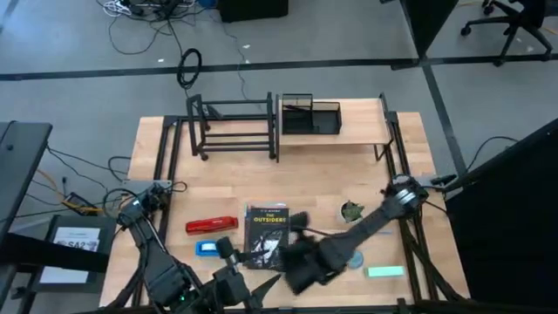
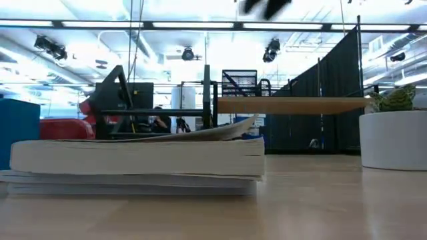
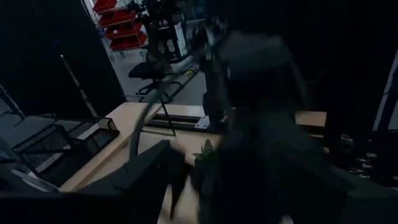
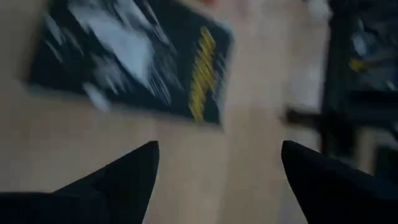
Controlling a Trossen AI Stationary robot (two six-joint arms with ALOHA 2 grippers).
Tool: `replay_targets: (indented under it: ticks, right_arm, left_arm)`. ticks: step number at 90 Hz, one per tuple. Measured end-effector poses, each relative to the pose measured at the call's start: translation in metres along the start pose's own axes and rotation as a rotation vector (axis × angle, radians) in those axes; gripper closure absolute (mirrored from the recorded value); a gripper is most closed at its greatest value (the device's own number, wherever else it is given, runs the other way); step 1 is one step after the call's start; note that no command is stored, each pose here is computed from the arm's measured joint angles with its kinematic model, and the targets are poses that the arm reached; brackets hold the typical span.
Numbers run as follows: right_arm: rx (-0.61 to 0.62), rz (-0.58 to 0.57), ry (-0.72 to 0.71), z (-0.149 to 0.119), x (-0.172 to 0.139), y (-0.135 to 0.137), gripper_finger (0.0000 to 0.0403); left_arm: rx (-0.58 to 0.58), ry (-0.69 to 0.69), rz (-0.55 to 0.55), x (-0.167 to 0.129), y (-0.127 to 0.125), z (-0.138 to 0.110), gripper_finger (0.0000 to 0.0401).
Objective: Stock shelves
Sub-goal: Remove the yellow scented candle from under the shelf
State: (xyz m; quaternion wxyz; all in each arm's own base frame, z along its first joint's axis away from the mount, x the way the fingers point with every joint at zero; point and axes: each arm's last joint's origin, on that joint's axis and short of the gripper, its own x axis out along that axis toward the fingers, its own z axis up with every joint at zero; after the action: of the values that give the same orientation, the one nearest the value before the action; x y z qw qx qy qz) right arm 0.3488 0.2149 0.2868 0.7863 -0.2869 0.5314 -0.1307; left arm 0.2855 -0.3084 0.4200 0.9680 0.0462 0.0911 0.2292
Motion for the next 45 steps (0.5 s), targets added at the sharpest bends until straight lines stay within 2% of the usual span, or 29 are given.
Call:
replay_targets:
  ticks: [11, 25, 36, 45]
  right_arm:
    - [0.123, -0.069, 0.018, -0.043, -0.011, -0.025, 0.0097]
    - [0.393, -0.145, -0.064, -0.113, -0.026, -0.058, 0.0097]
    - [0.642, -0.09, -0.163, -0.161, -0.029, -0.076, 0.0097]
    - [0.783, -0.014, -0.238, -0.189, -0.024, -0.083, 0.0097]
  left_arm:
    - [0.004, 0.001, 0.001, 0.0, 0.0, 0.0, 0.0154]
    - [0.015, 0.003, 0.002, 0.0, 0.001, -0.001, 0.0154]
    - [0.028, 0.003, 0.016, 0.003, 0.002, -0.001, 0.0154]
    - [0.036, 0.006, 0.037, 0.01, 0.005, -0.001, 0.0154]
